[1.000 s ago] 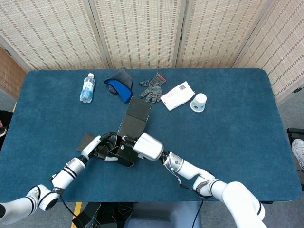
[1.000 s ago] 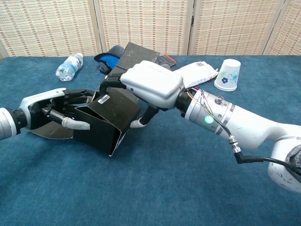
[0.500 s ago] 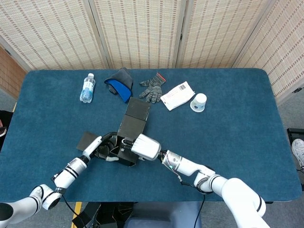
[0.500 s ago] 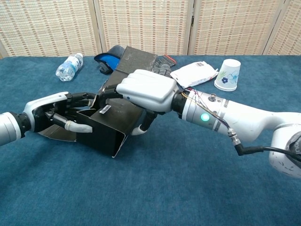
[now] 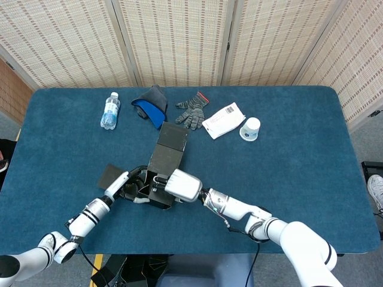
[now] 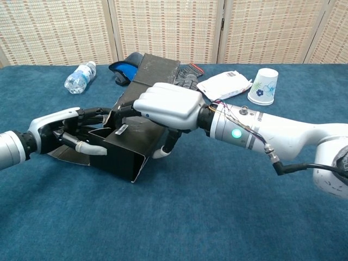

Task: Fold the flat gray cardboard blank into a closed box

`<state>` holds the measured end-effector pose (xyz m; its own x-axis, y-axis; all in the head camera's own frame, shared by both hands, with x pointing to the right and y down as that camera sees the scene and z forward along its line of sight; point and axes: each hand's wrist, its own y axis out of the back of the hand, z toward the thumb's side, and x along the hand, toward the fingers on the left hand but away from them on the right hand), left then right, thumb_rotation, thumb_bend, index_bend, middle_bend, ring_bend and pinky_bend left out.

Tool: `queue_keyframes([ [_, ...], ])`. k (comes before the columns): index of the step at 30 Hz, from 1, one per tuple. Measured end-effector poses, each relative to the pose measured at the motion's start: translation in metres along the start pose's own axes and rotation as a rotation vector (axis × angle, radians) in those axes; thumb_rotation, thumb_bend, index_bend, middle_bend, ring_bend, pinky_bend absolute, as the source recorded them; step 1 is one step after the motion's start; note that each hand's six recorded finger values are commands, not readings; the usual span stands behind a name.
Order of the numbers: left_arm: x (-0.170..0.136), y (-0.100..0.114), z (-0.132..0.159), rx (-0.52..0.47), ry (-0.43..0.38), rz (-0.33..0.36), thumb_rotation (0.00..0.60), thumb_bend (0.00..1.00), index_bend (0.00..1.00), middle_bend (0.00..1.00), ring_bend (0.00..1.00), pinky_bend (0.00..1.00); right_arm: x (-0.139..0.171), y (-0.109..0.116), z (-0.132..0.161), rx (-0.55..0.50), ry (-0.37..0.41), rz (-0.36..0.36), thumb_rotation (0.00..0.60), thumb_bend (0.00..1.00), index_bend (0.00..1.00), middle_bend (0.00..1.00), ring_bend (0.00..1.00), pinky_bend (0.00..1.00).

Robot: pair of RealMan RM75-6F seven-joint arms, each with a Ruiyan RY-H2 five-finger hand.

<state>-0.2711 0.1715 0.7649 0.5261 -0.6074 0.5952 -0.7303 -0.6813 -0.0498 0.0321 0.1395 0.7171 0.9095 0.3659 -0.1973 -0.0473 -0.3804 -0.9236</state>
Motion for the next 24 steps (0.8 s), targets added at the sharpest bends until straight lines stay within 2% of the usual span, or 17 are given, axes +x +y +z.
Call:
queue_keyframes([
  [17, 0.0004, -0.0014, 0.0010, 0.002, 0.002, -0.018, 0.600, 0.10, 0.12, 0.19, 0.47, 0.60, 0.0009, -0.0010, -0.0011, 0.007, 0.006, 0.027, 0.600, 0.05, 0.29, 0.30, 0.77, 0.92],
  [24, -0.0003, -0.0012, 0.0019, -0.002, 0.001, -0.021, 0.600, 0.10, 0.11, 0.19, 0.47, 0.60, 0.0000, -0.0027, 0.0017, 0.014, 0.022, 0.050, 0.600, 0.11, 0.29, 0.31, 0.78, 0.92],
])
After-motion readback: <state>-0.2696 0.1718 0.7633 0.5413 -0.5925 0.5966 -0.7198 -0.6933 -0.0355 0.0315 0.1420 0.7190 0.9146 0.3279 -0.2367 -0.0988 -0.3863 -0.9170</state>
